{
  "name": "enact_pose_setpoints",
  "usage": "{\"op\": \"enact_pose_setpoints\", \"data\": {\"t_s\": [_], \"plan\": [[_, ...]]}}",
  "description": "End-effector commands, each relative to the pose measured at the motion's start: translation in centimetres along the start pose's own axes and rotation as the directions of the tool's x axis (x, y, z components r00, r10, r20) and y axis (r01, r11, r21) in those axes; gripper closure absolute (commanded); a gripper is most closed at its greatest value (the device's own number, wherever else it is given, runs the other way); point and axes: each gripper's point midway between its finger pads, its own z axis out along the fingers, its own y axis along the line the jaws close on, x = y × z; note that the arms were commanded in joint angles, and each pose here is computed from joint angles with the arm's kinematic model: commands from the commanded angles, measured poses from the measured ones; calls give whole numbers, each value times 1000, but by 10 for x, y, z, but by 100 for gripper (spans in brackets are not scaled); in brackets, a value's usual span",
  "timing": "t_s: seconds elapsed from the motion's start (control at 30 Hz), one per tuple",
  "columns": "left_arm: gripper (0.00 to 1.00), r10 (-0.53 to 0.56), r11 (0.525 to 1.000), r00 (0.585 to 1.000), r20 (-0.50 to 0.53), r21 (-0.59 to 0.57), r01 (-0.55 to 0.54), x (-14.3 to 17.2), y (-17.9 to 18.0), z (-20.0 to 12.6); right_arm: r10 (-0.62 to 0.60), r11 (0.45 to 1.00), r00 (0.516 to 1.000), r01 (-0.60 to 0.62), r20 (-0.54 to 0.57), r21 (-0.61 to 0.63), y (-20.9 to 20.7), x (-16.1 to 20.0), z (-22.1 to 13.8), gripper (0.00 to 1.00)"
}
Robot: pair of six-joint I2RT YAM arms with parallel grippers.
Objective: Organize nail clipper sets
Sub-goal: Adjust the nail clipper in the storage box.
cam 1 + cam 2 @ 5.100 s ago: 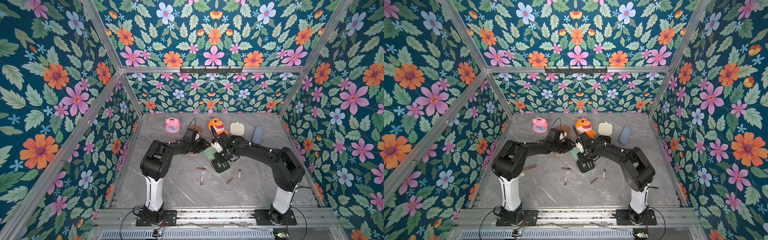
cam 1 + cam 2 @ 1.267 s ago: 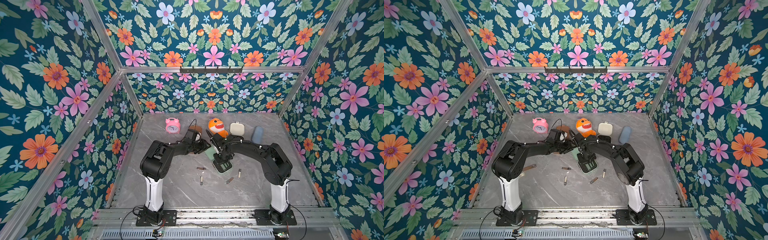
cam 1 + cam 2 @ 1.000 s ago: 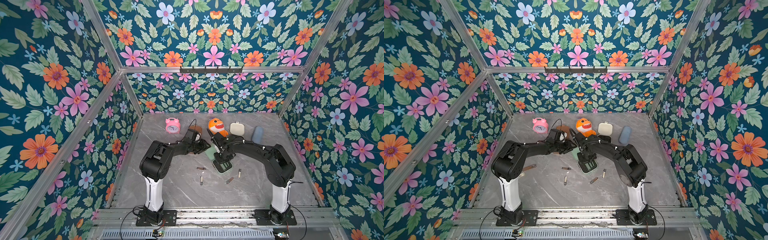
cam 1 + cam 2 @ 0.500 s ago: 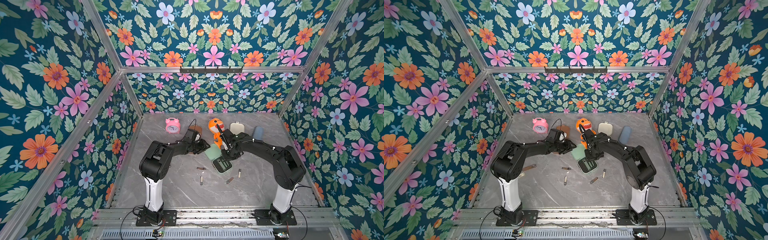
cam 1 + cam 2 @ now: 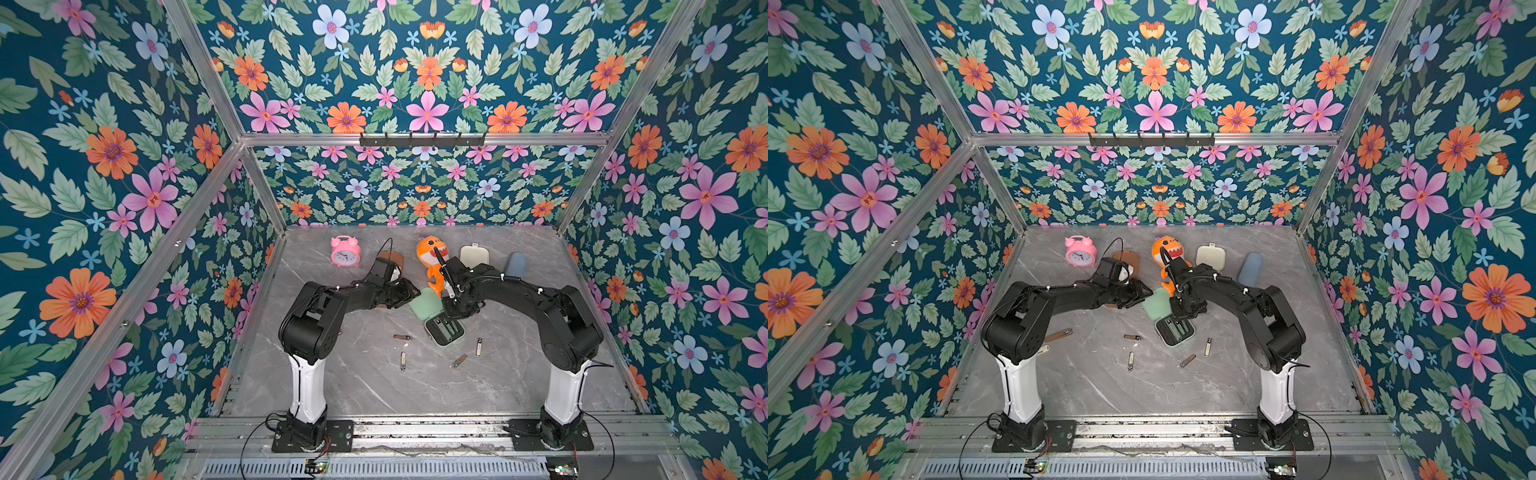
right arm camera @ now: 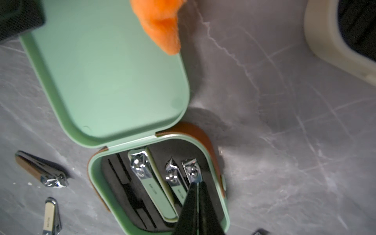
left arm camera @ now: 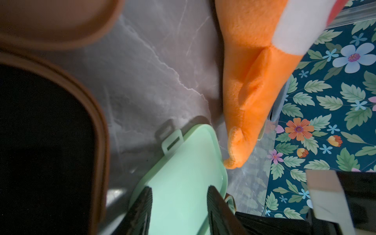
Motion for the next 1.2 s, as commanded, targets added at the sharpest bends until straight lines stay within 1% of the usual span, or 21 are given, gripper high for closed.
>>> {"op": "enact_pose_setpoints", "data": {"t_s": [0.0,0.8,1.17], "plan": [[52,-11,998,1000,-11,-54,11,4,13,1,-16,1000,1000,16,-4,-6,2,-1,1,93],[52,-14,998,1000,-19,-58,13,6,16,4,-6,1000,997,5,-79,-17,1,15,27,96],[52,-6,999,1000,-15,-47,5,4,11,2,5,1000,992,-1,-124,30,-4,31,47,97]]}}
